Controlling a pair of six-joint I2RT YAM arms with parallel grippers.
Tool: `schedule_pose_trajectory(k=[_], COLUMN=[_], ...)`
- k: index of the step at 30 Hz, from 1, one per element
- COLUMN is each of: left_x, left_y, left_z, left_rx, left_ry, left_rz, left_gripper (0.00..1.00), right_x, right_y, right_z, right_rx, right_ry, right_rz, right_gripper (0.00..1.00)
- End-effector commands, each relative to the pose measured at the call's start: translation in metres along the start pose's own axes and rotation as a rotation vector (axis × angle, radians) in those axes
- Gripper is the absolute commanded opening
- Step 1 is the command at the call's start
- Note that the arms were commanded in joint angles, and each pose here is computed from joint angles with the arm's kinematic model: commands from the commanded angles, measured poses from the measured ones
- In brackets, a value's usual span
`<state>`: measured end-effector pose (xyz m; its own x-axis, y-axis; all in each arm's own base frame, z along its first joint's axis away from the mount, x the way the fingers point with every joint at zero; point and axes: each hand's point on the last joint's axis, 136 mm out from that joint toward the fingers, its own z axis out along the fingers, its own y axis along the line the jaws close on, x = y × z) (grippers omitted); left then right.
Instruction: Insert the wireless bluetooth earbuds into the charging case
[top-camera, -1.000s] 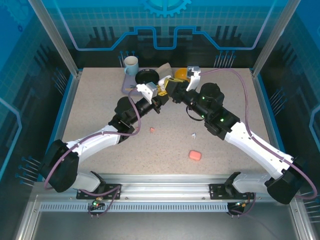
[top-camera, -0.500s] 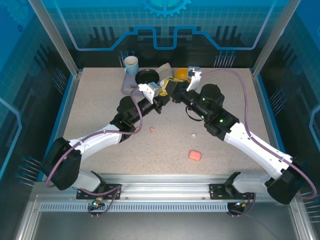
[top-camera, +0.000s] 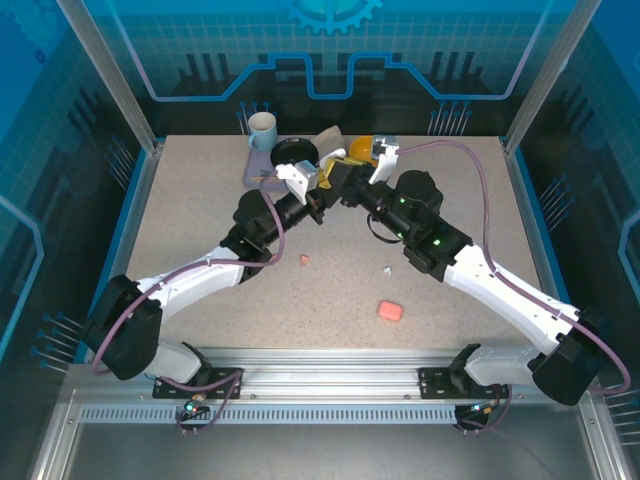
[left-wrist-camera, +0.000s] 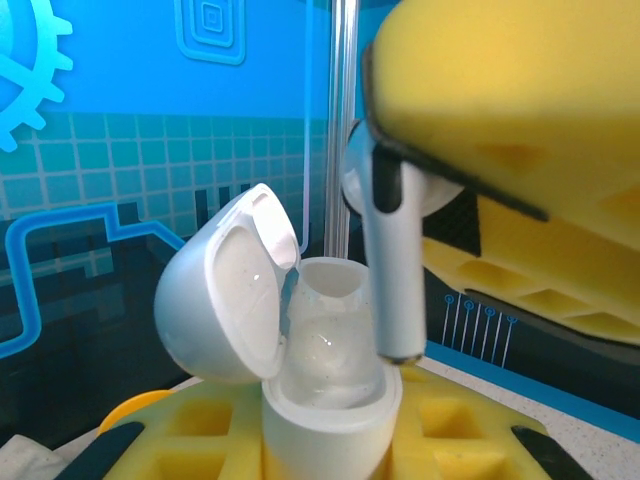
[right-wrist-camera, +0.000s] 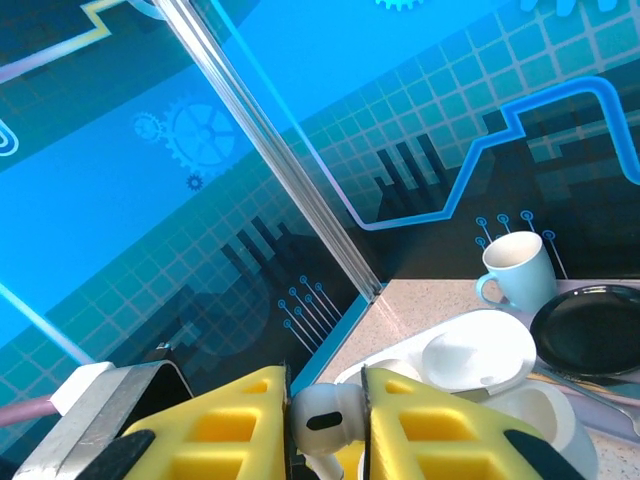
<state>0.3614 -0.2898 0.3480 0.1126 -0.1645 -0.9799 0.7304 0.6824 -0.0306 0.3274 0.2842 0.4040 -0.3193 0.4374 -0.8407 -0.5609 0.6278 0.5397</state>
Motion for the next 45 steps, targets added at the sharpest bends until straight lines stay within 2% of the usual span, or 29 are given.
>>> schedule_pose_trajectory(k=[1,45], left_x=[-0.023,-0.033], left_y=[0.001,-0.002], left_z=[0.002,0.003], left_rx=[0.004,0.019], left_ry=[-0.053,-0.062], left_rz=[-0.015,-0.006], left_gripper=[0.0,0.0], right_x=[-0.004,-0.002], right_y=[0.005,-0.022], right_z=[0.003,-0.002], right_rx=[-0.008,0.072], right_ry=[-0.038,-0.035], right_rz=[-0.013,-0.029], right_gripper=[0.21,0.21])
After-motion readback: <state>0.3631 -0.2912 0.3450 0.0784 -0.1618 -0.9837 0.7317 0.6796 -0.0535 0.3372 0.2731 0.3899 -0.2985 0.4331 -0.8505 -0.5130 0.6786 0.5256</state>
